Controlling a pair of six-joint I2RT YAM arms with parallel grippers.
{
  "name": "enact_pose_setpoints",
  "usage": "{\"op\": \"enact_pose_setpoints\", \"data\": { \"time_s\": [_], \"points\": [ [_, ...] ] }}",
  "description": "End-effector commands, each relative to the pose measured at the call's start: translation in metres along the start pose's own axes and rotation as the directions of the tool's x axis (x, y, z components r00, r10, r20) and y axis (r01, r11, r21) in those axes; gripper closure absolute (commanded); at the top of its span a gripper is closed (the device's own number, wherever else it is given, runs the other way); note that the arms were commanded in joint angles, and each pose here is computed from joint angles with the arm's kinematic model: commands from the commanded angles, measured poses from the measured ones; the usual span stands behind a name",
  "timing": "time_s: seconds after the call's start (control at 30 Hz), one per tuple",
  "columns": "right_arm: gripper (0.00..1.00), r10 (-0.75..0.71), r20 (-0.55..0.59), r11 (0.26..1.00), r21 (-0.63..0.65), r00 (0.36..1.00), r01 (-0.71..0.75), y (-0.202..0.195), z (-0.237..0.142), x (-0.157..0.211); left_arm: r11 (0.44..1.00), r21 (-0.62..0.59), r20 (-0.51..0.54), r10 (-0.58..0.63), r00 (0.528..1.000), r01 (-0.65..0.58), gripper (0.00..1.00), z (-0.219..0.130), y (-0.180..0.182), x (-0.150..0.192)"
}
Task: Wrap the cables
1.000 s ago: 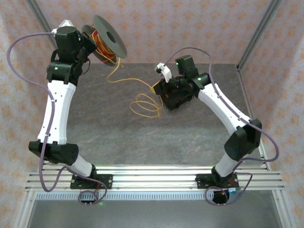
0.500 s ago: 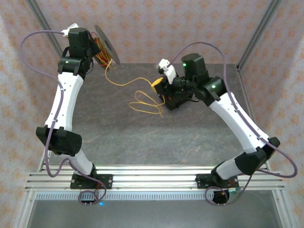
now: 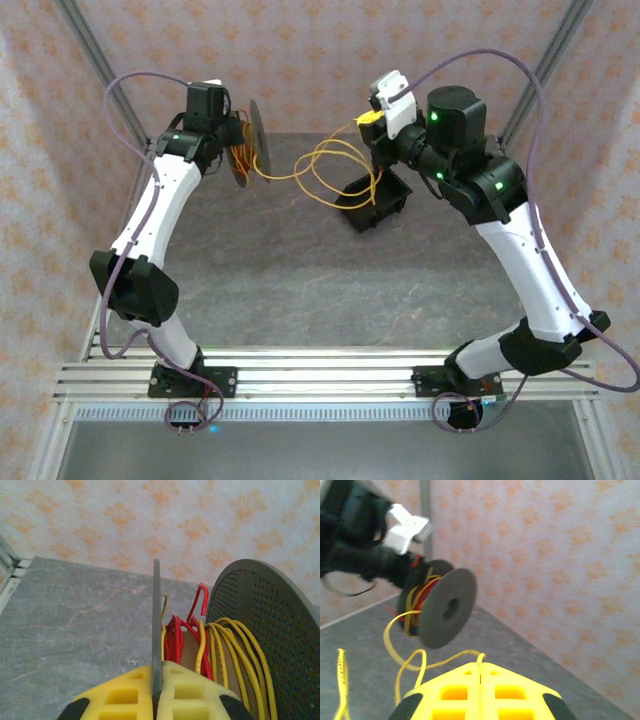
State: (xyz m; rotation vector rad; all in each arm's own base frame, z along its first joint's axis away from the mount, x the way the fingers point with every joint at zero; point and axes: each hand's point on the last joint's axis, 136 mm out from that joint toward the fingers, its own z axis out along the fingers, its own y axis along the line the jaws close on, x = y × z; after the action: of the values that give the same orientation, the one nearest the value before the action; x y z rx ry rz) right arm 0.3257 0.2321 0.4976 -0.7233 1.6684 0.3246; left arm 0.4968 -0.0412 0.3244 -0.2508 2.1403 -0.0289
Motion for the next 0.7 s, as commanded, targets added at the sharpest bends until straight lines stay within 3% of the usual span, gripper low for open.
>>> {"op": "enact_pose_setpoints", "data": {
  "time_s": [0.0, 0.3, 0.4, 0.5, 0.53, 0.57, 0.67],
  "points": [
    [1.0, -0.017, 0.022, 0.972, 0.234, 1.0, 0.011, -0.043, -0.009, -0.017, 0.99, 0.079, 0.12, 0.11, 0.987, -0.12, 1.0, -0.031, -0.019, -0.029],
    [1.0, 0.022, -0.004, 0.887, 0.462, 1.0, -0.018, -0.107, 0.002, -0.024, 0.914, 0.228, 0.063, 0.331, 0.942, -0.336, 1.0, -0.047, -0.05, 0.023],
    [1.0, 0.058, -0.073, 0.916, 0.4, 0.996, -0.024, -0.105, 0.025, -0.005, 0.915, 0.207, 0.042, 0.345, 0.938, -0.346, 1.0, -0.045, -0.044, 0.03],
    [1.0, 0.09, -0.135, 0.979, 0.192, 0.987, -0.063, -0.068, 0.051, 0.02, 0.919, 0.205, 0.055, 0.331, 0.942, -0.335, 1.0, -0.048, -0.044, 0.026],
    [0.96, 0.119, -0.153, 0.989, 0.111, 0.981, -0.102, -0.052, 0.06, 0.031, 0.922, 0.208, 0.061, 0.321, 0.945, -0.326, 1.0, -0.052, -0.044, 0.023],
    [0.86, 0.143, -0.18, 0.99, 0.041, 0.973, -0.138, -0.038, 0.068, 0.044, 0.925, 0.21, 0.065, 0.309, 0.949, -0.316, 1.0, -0.056, -0.045, 0.019],
    [0.48, 0.251, -0.243, 0.961, -0.054, 0.937, -0.271, -0.012, 0.086, 0.084, 0.934, 0.213, 0.086, 0.275, 0.958, -0.287, 1.0, -0.072, -0.046, 0.003]
  ]
}}
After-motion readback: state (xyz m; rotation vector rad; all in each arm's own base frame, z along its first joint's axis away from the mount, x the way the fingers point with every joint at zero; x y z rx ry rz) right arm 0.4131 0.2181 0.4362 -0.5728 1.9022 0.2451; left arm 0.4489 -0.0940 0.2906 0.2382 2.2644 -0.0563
